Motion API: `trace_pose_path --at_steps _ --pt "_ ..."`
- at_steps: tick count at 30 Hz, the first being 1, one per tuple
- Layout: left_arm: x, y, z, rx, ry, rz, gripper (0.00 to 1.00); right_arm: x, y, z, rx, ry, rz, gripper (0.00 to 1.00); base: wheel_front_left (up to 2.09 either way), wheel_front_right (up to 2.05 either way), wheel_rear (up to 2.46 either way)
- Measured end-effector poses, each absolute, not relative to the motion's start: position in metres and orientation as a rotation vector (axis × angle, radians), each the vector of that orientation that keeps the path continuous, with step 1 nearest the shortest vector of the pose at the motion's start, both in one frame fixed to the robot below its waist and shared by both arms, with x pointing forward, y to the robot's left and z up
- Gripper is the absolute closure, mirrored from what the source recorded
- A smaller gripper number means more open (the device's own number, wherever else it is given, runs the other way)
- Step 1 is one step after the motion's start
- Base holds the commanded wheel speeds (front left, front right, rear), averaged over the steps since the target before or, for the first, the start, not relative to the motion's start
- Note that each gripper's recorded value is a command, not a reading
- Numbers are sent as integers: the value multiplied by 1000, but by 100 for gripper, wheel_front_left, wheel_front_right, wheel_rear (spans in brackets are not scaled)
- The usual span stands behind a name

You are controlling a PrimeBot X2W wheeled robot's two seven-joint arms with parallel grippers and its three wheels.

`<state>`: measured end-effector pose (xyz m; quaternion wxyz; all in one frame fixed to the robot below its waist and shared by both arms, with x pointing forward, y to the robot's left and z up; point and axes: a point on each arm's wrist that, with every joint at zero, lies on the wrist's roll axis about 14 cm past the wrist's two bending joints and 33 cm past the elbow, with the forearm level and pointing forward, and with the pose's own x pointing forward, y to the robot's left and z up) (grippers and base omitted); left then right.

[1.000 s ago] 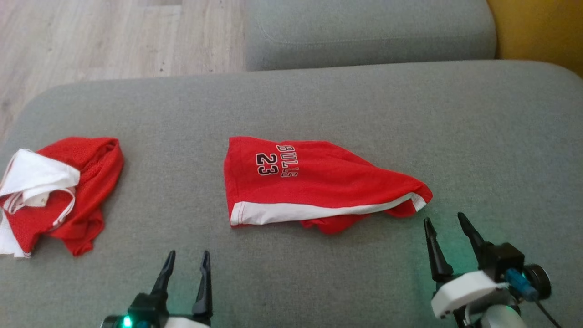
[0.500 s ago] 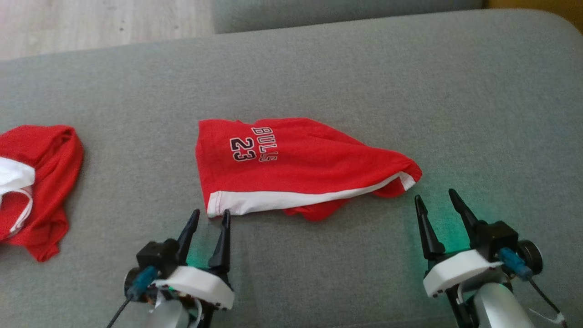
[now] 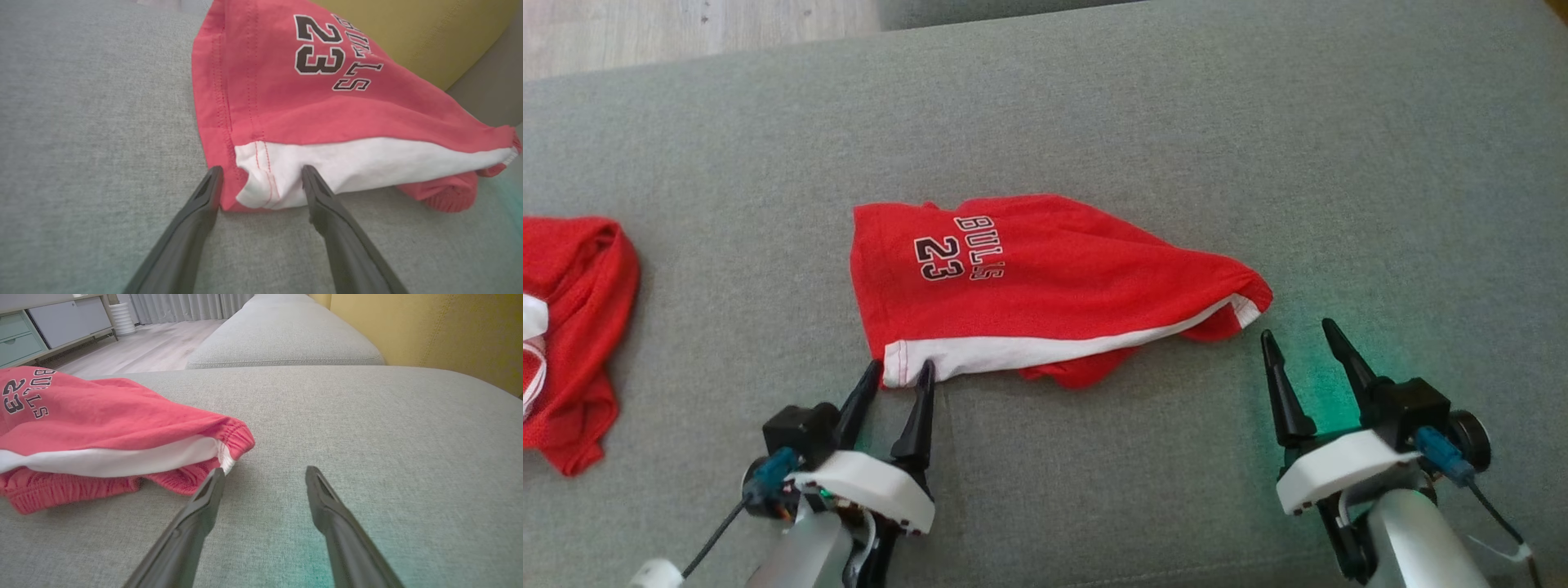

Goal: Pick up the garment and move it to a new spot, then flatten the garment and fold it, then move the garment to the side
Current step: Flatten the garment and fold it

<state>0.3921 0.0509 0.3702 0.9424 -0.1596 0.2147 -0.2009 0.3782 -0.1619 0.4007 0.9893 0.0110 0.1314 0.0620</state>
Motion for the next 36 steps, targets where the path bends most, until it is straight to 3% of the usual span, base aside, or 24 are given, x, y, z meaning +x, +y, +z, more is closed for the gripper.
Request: trace_pose_path --at_steps 6,7,8,10,11,15,16,17,30,32,33,36 --pt "392 44 371 -333 444 -441 0 378 -159 398 23 273 133 0 0 0 0" --pt "392 43 371 -336 445 -448 5 378 -159 397 26 274 134 0 0 0 0" --pt "392 42 371 -341 448 -451 20 378 -158 397 30 275 134 0 0 0 0" --pt "390 41 371 -341 451 -456 30 378 -158 397 30 276 135 0 0 0 0" --pt "389 40 371 -342 453 -463 44 378 -157 397 30 277 138 0 0 0 0" --pt "388 38 372 -351 452 -474 70 378 -154 396 38 279 146 0 0 0 0" --pt "389 38 373 -349 449 -475 82 378 -152 395 39 282 151 0 0 0 0" --pt "390 38 375 -352 443 -475 100 377 -150 394 42 283 156 0 0 0 0" --pt "396 45 391 -341 368 -458 100 392 -128 395 157 285 191 0 0 0 0" --pt "394 46 390 -343 372 -453 100 393 -128 393 164 293 191 4 0 0 0" --pt "394 46 390 -343 372 -452 100 392 -127 392 165 297 192 10 0 0 0" --pt "394 47 390 -342 371 -452 100 391 -127 387 172 313 188 13 0 0 0"
